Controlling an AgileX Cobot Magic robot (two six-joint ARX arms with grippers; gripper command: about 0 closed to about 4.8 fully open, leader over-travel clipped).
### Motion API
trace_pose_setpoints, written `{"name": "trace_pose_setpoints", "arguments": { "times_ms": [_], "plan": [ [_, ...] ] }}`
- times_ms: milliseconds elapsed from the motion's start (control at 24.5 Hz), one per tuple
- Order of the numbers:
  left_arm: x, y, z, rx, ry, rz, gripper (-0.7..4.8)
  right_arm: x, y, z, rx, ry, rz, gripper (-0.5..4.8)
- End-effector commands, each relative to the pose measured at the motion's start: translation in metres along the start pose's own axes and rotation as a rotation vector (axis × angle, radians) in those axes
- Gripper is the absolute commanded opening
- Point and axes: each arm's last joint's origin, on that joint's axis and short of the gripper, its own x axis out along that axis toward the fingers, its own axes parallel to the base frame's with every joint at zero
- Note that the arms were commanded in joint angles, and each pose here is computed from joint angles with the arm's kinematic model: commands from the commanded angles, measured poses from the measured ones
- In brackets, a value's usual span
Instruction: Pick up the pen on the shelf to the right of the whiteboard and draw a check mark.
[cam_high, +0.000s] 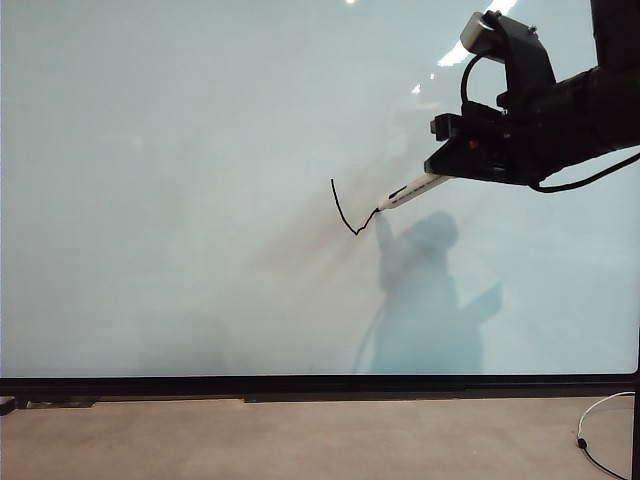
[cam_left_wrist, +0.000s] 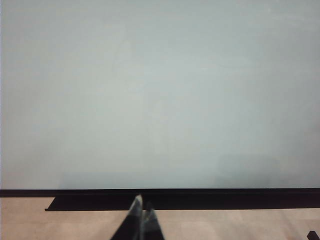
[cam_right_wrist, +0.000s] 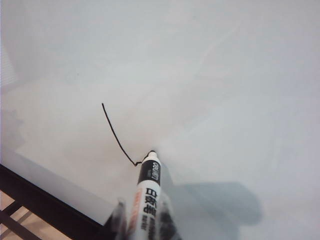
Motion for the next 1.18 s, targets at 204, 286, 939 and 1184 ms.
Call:
{"name": "trace_pose_setpoints", "arguments": {
  "times_ms": [204, 286, 939, 1184],
  "plan": [
    [0.0, 0.0, 0.002, 0.005, -0.015, -0.001, -0.04, -0.006, -0.006, 0.012, -0.037, -0.05, -0.045, -0.03],
    [0.0, 0.0, 0.002, 0.005, -0.016, 0.0, -0.04, -0.007, -0.007, 0.014, -0.039, -0.052, -0.044, -0.03],
    [0.0, 0.0, 0.002, 0.005, -0.015, 0.0, -0.04, -0.015, -0.006, 0.026, -0.07, -0.073, -0.048, -0.03],
    [0.0, 0.0, 0.002, 0.005, -0.015, 0.0, -0.04, -0.02, -0.008, 0.031, -0.079, -0.09, -0.06, -0.03]
  ]
}}
